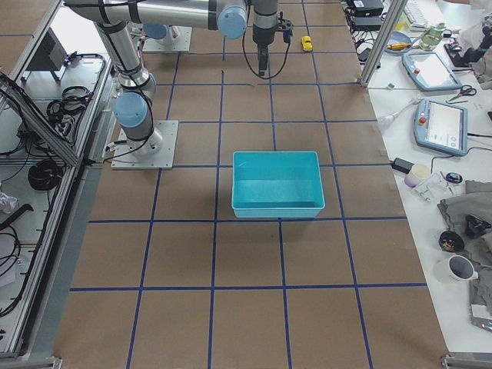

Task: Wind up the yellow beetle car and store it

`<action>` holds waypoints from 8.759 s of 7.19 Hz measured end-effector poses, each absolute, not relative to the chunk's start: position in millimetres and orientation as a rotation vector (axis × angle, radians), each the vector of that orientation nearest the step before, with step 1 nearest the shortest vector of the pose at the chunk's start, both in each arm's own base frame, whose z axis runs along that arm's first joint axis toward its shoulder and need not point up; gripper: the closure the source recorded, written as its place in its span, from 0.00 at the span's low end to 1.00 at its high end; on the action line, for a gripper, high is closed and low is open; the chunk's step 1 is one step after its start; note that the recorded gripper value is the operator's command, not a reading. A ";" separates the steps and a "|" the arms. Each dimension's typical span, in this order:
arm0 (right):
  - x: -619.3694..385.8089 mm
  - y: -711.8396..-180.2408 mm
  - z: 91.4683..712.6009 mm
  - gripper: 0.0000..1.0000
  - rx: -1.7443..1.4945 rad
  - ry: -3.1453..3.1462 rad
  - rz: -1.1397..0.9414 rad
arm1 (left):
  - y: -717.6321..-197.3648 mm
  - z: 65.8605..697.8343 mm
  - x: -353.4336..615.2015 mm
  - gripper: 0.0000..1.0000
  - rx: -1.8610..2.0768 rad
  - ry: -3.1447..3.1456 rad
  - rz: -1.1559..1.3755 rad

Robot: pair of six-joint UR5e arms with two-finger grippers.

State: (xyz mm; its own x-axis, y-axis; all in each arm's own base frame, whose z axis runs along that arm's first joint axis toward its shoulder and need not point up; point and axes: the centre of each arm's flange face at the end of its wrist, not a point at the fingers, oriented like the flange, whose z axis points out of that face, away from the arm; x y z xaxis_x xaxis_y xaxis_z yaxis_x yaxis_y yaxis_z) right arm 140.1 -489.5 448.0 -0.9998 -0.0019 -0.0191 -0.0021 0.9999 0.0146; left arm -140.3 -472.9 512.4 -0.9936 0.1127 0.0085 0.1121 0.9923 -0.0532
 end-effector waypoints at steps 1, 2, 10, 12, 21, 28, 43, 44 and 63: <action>141.6 -495.2 447.7 0.00 0.002 3.110 0.025 | -472.7 512.0 -140.3 0.00 -0.176 -3.125 0.081; 144.3 -505.0 442.1 0.00 0.007 3.098 0.029 | -472.6 511.6 -140.3 0.00 -0.177 -3.125 0.079; 148.3 -507.7 467.0 0.00 -0.006 3.087 -0.008 | -473.7 512.0 -140.1 0.00 -0.167 -3.127 0.082; 146.2 -503.4 456.3 0.00 -0.017 3.108 0.058 | -473.2 512.4 -140.5 0.00 -0.168 -3.128 0.082; 130.6 -503.1 443.9 0.00 -0.103 3.189 0.095 | -479.9 512.1 -139.3 0.00 -0.181 -3.127 0.085; 133.8 -497.1 457.7 0.00 -0.091 3.177 0.063 | -661.6 396.3 -101.9 0.00 -1.619 -2.711 0.057; 132.9 -489.9 461.1 0.00 -0.124 3.176 0.074 | -769.4 204.8 -65.2 0.33 -2.112 -2.236 -0.008; 133.7 -488.5 460.1 0.00 -0.125 3.171 0.092 | -769.3 204.2 -65.7 0.37 -2.112 -2.236 -0.008; 134.9 -486.4 457.3 0.00 -0.132 3.165 0.119 | -772.3 202.6 -60.7 1.00 -2.176 -2.227 0.046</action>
